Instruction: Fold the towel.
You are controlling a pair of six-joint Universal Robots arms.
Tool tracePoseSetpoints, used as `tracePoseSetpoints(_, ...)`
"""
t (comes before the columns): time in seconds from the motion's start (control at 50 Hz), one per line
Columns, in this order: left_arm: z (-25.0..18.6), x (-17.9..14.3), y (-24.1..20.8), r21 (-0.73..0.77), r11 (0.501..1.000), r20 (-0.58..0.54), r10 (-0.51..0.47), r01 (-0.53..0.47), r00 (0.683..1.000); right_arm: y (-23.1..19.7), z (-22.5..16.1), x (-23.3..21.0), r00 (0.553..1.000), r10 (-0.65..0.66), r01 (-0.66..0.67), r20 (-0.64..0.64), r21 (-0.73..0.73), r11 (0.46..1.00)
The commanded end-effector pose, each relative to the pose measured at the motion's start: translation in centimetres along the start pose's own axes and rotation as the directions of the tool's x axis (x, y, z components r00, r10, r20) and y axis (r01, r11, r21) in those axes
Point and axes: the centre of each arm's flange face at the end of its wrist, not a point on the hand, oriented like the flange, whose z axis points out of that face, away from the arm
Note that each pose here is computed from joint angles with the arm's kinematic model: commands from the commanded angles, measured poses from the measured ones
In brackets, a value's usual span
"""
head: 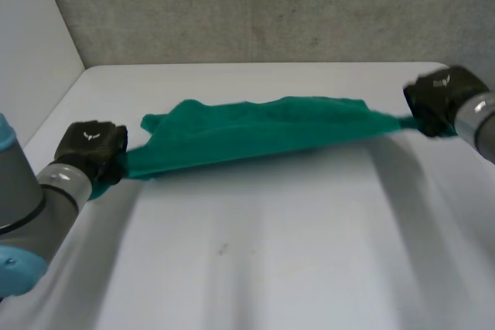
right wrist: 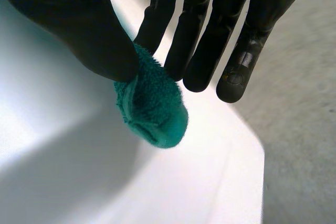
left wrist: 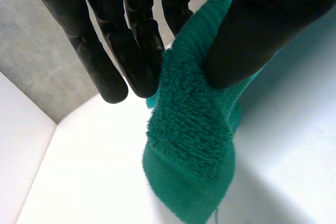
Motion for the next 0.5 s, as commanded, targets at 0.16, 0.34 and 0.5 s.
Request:
tracePoseSetpoints(0.16,-5.9,1.3,1.8,-0.224,0.957,-0.174,0.148,-0.185,0.974,6.2,-7.5,-5.2,0.858,-0.376,0.472,0.349,-0.249,0.846)
tracePoseSetpoints(0.34,-0.7,1.9,3.2,-0.214,0.949,-0.182,0.193,-0.230,0.964,6.5,-1.5,-4.8,0.890,-0.378,0.438,0.254,-0.247,0.864)
tracePoseSetpoints(0.5,4.9,-1.5,-10.1,0.210,0.937,0.083,0.267,-0.279,0.960,-6.4,1.2,3.8,0.946,-0.181,0.217,-0.268,0.111,0.970)
